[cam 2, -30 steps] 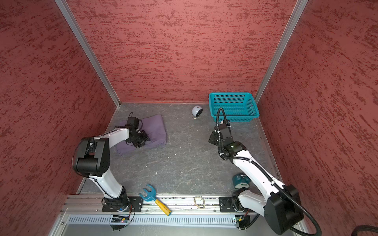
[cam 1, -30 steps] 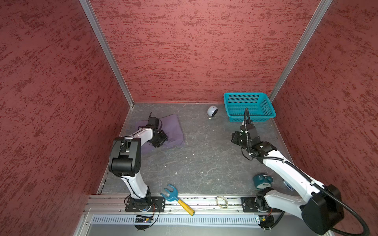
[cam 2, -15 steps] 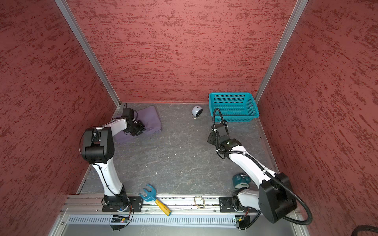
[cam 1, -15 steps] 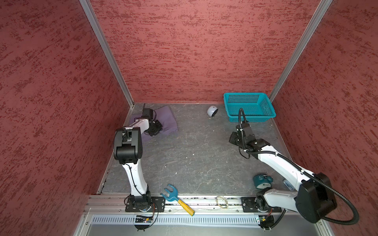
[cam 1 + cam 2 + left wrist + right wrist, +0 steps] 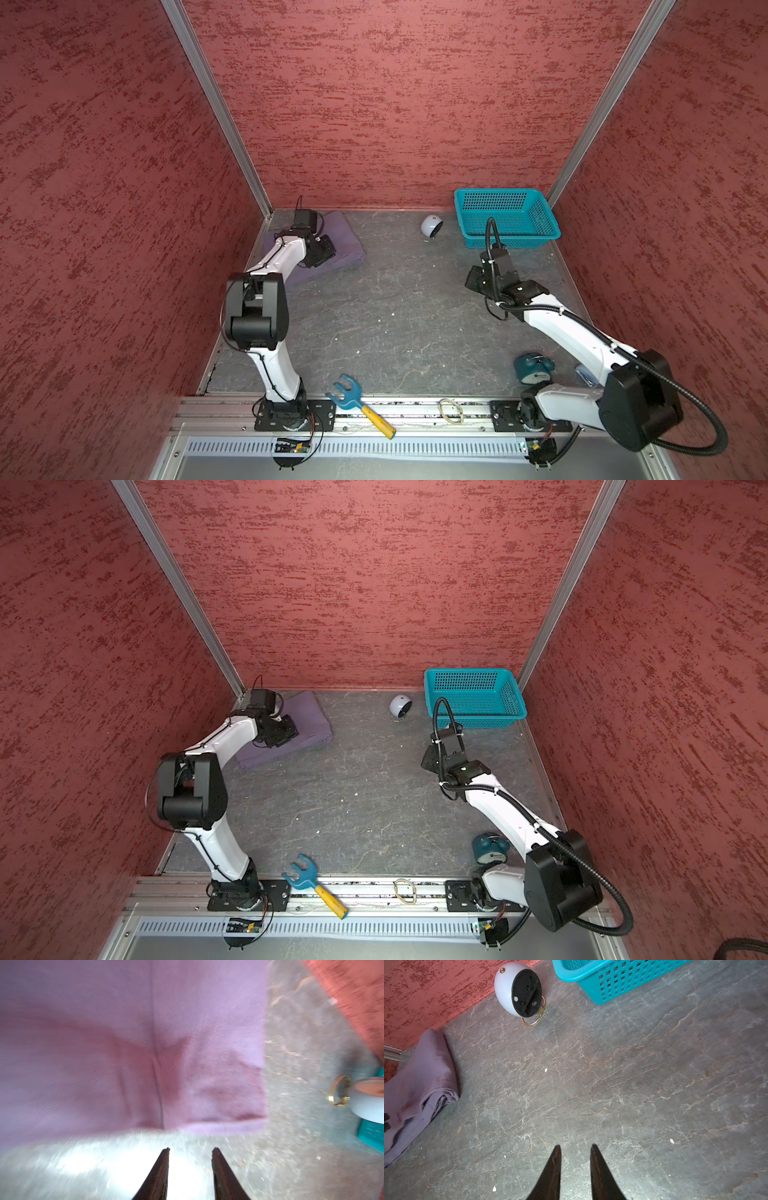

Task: Fold and stack the trousers
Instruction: Move the trousers to the top-left of the table.

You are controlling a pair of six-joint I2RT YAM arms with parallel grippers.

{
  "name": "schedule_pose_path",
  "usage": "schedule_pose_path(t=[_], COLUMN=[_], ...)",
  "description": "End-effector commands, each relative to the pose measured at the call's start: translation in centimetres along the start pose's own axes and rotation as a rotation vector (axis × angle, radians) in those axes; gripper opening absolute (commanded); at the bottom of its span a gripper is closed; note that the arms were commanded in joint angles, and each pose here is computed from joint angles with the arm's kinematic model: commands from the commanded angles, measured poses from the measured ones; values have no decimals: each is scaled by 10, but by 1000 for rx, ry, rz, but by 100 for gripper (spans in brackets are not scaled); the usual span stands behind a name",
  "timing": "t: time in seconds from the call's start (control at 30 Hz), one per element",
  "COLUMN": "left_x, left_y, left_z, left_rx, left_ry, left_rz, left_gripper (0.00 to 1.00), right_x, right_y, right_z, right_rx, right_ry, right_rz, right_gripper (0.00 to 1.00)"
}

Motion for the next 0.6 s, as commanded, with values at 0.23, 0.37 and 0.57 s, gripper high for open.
schedule_pose_path(t=[0.23, 0.37, 0.57], left_x=[22, -4, -41], left_y=[123, 133, 162], left_z=[5, 2, -8], left_rx=[418, 452, 513], left_ry=[-87, -54, 10], left_rz=[-90, -90, -153], left_gripper=[38, 37, 35], right_x=[23, 18, 7], right_y=[12, 13, 15], right_z=[-15, -18, -19], right_rx=[-28, -25, -32], right_ry=[-77, -71, -50], right_rz=[-101, -74, -47], right_gripper=[26, 26, 26])
Point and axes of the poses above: each gripper's point midway between its finger pads, its own x axis back along the fingers, its own y axis along the line the jaws close on, z = x × y, the point moved 2 cm from there along x, back along the fingers, and after that the axes turned 6 degrees about -x, right-handed, at the moved point
